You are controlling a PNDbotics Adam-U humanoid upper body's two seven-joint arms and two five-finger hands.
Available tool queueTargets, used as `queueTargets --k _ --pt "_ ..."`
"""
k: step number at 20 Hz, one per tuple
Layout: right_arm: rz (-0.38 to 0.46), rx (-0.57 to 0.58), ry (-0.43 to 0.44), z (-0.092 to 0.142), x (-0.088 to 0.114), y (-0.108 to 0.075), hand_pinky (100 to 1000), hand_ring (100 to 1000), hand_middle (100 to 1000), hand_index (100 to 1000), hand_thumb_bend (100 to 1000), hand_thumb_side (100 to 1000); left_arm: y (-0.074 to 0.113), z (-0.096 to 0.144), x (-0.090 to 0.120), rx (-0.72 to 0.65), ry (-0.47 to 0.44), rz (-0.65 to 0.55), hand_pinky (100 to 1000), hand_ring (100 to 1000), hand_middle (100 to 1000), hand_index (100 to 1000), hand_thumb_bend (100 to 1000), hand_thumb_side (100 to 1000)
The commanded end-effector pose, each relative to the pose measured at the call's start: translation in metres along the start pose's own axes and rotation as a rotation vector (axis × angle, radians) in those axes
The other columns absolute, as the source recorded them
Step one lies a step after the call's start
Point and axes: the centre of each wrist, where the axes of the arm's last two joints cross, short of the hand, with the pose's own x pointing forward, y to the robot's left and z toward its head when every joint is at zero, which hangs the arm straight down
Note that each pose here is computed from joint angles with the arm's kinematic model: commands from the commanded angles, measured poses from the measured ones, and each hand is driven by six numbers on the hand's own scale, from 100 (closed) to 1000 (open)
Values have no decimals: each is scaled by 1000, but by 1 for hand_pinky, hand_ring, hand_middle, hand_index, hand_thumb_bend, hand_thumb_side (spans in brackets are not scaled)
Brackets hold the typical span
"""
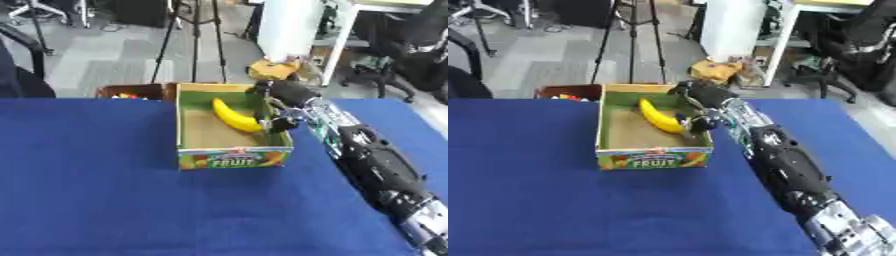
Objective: Pick up objects on the table and place them in the box.
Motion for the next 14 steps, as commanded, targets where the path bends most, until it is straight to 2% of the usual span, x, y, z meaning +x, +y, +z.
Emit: queueTargets --k 1,3,6,10,12,14 --pt "35 -140 -23 7 -7 -39 710 806 775 753 100 190 5 -1 3 13 -10 -15 498 550 692 717 580 826" --pt "29 -187 -56 11 -1 -42 705 801 768 756 100 171 6 1 1 22 -4 -15 497 550 692 717 580 826" --pt "4 -240 -133 15 18 -37 690 798 761 791 100 133 7 5 -3 44 11 -11 497 550 692 716 580 826" --pt "-90 -284 -229 19 54 -24 664 809 757 797 100 119 9 10 -8 74 31 -7 495 549 693 716 580 826" --pt "-155 -294 -266 21 74 -15 651 814 755 801 100 149 9 12 -11 80 38 -3 495 549 693 715 581 826" --pt "-214 -285 -298 26 96 -6 640 823 754 800 100 245 9 14 -13 86 45 -1 495 549 693 715 581 826"
